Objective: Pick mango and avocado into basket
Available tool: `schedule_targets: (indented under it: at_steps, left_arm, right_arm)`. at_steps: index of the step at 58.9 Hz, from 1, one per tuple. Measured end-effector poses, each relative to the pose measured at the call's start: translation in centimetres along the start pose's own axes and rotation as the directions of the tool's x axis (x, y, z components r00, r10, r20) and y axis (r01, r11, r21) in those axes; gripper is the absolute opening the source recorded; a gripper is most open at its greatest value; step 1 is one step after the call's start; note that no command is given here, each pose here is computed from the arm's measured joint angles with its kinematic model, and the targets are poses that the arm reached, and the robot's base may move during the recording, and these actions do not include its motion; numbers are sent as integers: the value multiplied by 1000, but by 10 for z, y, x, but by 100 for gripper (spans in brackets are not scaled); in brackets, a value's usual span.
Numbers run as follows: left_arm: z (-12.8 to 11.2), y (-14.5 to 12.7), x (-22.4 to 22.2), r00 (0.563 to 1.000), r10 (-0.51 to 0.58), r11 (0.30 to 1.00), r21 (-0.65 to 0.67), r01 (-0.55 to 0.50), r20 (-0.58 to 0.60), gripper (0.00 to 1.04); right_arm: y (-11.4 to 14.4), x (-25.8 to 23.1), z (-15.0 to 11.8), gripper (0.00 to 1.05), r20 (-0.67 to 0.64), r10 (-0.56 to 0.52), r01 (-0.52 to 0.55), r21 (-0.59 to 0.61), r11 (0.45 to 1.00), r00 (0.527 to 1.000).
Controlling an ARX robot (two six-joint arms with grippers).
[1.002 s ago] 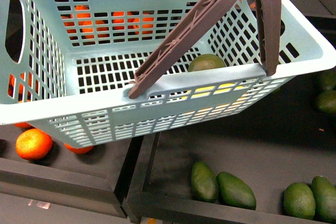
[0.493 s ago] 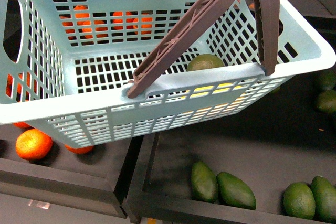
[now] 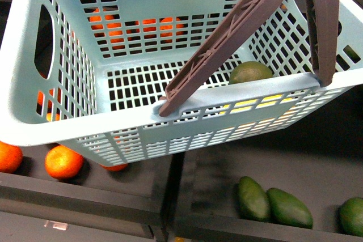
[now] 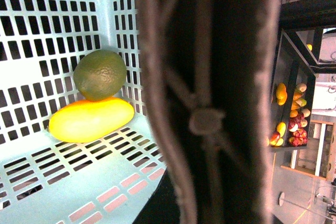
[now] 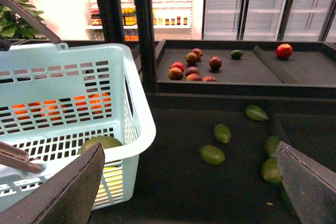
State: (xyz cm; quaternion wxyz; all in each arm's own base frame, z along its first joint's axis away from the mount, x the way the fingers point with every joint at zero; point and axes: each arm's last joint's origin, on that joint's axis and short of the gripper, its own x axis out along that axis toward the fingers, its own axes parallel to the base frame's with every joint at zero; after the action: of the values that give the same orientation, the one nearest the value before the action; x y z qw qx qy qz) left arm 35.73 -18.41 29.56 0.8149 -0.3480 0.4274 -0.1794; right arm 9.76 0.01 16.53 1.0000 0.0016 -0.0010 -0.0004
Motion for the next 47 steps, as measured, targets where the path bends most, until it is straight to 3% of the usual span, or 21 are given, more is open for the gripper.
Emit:
schedule_targets:
  at_steps: [47]
  left_arm:
    - [4, 4, -1, 1000, 17, 1000, -5, -17, 22, 5]
  right_arm:
    - [0, 0, 0, 97, -3, 2, -2, 0, 1000, 1000]
